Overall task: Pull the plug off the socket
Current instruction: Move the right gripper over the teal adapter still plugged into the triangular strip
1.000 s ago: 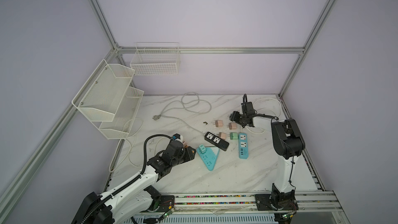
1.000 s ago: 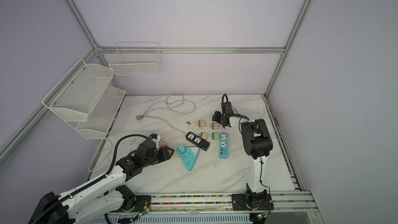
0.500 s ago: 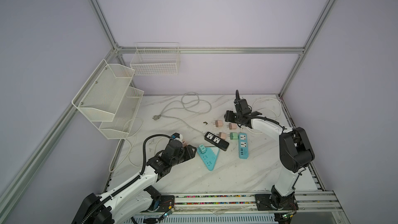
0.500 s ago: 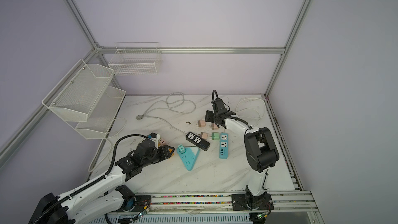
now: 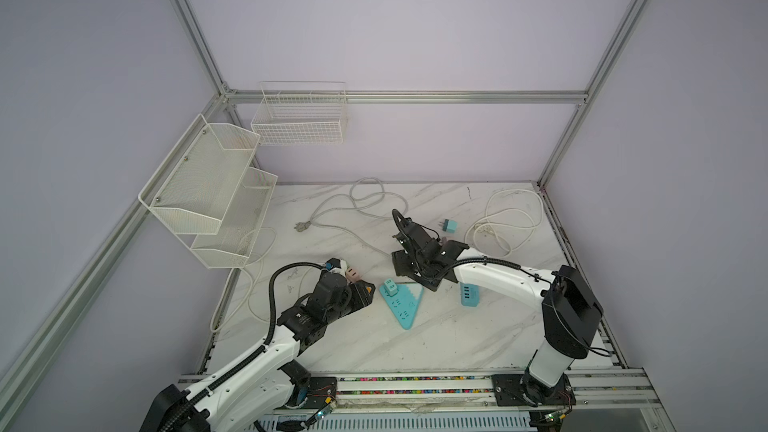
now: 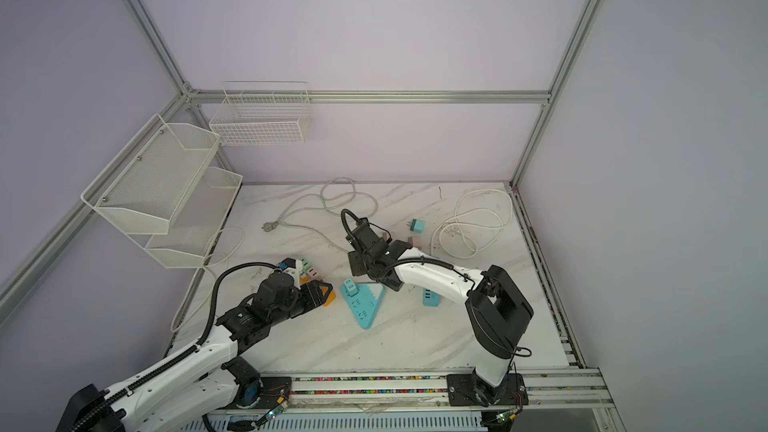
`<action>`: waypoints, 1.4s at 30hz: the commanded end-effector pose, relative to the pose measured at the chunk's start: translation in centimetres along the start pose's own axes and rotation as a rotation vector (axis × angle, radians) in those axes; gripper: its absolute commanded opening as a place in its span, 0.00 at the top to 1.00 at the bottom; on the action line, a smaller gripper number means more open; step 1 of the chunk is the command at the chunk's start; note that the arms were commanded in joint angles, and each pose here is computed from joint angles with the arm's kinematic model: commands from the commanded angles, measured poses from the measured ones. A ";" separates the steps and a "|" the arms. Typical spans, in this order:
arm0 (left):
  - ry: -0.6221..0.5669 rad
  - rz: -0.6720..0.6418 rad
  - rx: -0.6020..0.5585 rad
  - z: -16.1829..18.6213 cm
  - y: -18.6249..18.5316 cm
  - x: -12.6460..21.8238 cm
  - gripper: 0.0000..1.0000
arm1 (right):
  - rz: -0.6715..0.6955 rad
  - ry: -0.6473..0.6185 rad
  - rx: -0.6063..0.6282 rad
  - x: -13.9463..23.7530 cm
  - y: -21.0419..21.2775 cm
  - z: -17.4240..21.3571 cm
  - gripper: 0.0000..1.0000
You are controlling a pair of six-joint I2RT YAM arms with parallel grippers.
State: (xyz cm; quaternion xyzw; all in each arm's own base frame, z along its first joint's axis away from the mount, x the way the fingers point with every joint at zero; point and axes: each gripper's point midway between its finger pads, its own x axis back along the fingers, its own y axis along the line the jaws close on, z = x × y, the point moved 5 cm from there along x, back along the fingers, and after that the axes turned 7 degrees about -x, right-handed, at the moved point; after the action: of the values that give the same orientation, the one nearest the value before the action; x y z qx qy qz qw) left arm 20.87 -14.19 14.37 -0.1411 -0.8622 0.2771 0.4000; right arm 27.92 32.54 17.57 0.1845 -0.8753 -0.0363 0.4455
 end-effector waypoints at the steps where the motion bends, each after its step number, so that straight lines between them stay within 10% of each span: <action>1: 0.007 -0.025 -0.005 1.0 1.4 -0.3 0.40 | 0.015 -0.025 0.012 2.5 1.1 1.0 0.33; 42: 0.158 0.127 0.145 3.1 0.3 -5.1 0.55 | 0.051 0.082 0.236 -1.6 3.1 8.1 0.53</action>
State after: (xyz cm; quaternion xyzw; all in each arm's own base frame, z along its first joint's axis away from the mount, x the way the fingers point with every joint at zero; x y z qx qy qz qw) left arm 22.18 -17.50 10.17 -0.1846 -0.8030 0.3414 0.4523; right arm 20.91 34.77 11.64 0.2162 -0.8520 0.0808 0.4699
